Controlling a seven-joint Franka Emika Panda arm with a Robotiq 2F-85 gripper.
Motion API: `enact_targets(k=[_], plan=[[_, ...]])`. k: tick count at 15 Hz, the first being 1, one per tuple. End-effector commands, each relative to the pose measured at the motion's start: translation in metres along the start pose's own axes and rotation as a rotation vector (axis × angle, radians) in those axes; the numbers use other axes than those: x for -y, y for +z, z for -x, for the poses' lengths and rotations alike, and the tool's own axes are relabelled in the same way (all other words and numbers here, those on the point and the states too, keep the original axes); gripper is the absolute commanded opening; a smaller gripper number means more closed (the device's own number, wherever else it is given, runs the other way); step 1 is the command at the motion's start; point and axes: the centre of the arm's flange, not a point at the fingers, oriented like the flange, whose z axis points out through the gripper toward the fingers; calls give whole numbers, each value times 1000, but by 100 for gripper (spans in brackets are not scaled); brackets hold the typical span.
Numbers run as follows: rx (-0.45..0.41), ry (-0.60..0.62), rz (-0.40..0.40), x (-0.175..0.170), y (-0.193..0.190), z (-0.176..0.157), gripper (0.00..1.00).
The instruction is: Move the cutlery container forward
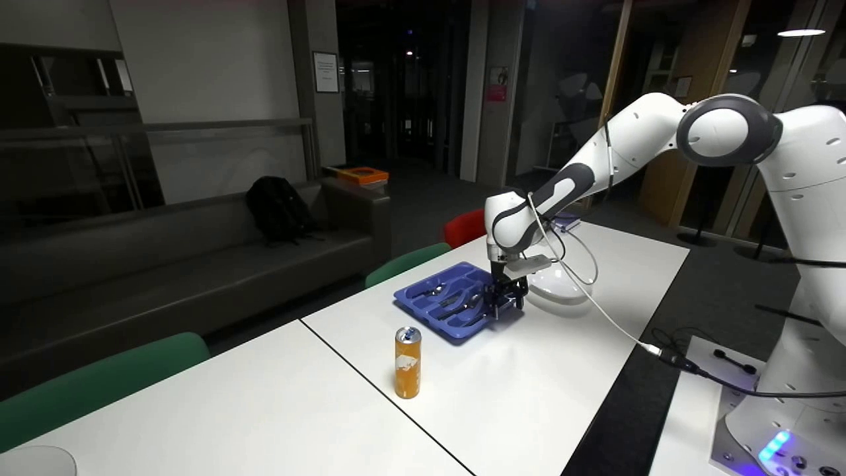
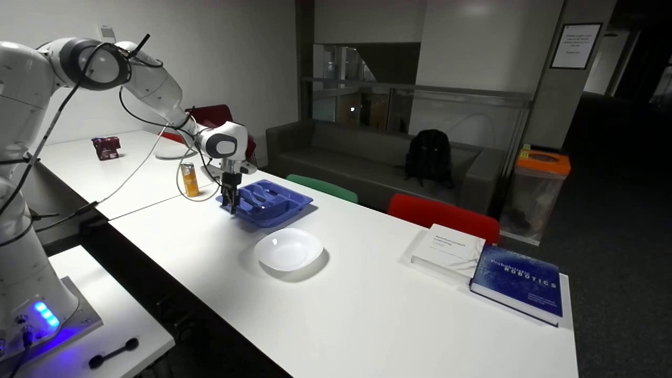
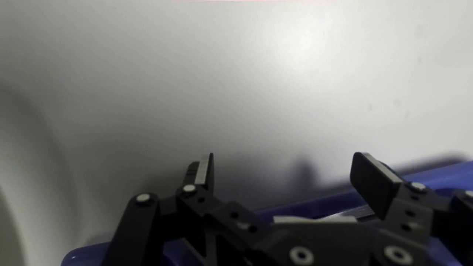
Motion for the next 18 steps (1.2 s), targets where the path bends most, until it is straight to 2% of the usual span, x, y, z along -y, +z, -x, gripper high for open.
enact_targets(k=[1, 4, 9, 18], plan=[[41, -46, 9, -19, 17, -10, 100], [50, -50, 10, -32, 29, -10, 100], [13, -54, 0, -50, 25, -10, 100], [-55, -148, -4, -61, 23, -23, 100]])
